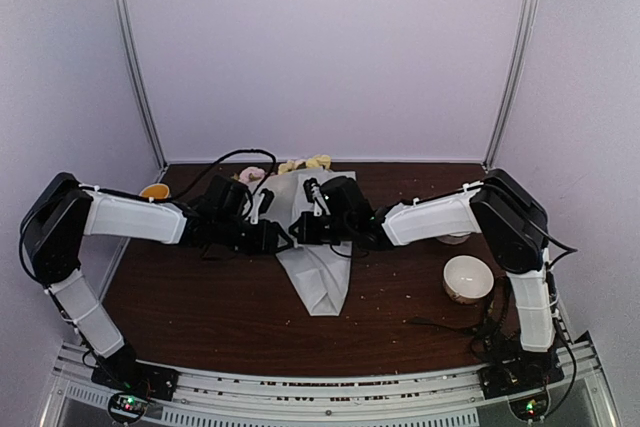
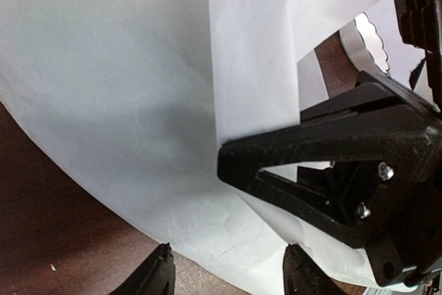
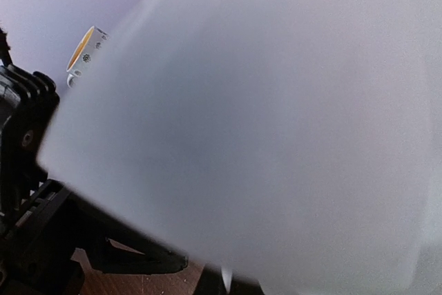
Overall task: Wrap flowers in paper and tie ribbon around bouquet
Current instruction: Fold the two-thirds-folded wrapping paper at the center of the board, then pass from the right arm to the left
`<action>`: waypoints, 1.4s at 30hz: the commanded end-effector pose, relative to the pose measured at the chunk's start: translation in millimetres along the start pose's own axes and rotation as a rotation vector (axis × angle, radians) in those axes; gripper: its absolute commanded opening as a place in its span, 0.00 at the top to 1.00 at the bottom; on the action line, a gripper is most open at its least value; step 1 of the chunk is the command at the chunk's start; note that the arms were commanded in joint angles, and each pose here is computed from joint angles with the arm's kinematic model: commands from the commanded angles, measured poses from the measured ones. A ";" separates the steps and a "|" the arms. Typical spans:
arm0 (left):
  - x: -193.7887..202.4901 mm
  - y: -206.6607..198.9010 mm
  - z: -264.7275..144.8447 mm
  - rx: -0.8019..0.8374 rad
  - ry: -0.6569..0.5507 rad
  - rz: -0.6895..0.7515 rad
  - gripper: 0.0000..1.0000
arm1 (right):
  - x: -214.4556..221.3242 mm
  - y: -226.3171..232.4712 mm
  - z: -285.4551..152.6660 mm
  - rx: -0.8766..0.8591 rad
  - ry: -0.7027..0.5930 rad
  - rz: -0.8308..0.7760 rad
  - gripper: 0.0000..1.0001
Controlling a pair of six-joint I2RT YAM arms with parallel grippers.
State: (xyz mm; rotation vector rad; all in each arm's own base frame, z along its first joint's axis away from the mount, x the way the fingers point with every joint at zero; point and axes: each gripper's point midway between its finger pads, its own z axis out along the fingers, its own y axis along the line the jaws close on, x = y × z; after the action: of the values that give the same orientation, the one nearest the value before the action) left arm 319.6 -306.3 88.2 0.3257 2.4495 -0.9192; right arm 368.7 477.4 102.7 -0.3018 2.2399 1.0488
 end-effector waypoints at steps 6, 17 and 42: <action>-29.1 -20.7 -13.6 0.071 -0.129 0.074 0.48 | -19.0 20.6 -14.8 -0.041 -0.046 -0.011 1.00; -34.6 -25.2 -15.3 0.063 -0.116 0.126 0.46 | -18.0 20.8 -13.7 -0.040 -0.044 -0.009 1.00; -28.3 -35.9 10.5 0.115 -0.052 0.167 0.43 | -17.6 25.2 -8.2 -0.045 -0.035 -0.018 1.00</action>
State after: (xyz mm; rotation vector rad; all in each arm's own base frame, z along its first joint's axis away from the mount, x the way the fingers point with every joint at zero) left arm 332.5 -321.2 96.3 0.4391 2.3711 -0.9258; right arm 366.4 477.6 100.9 -0.3079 2.2486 1.0420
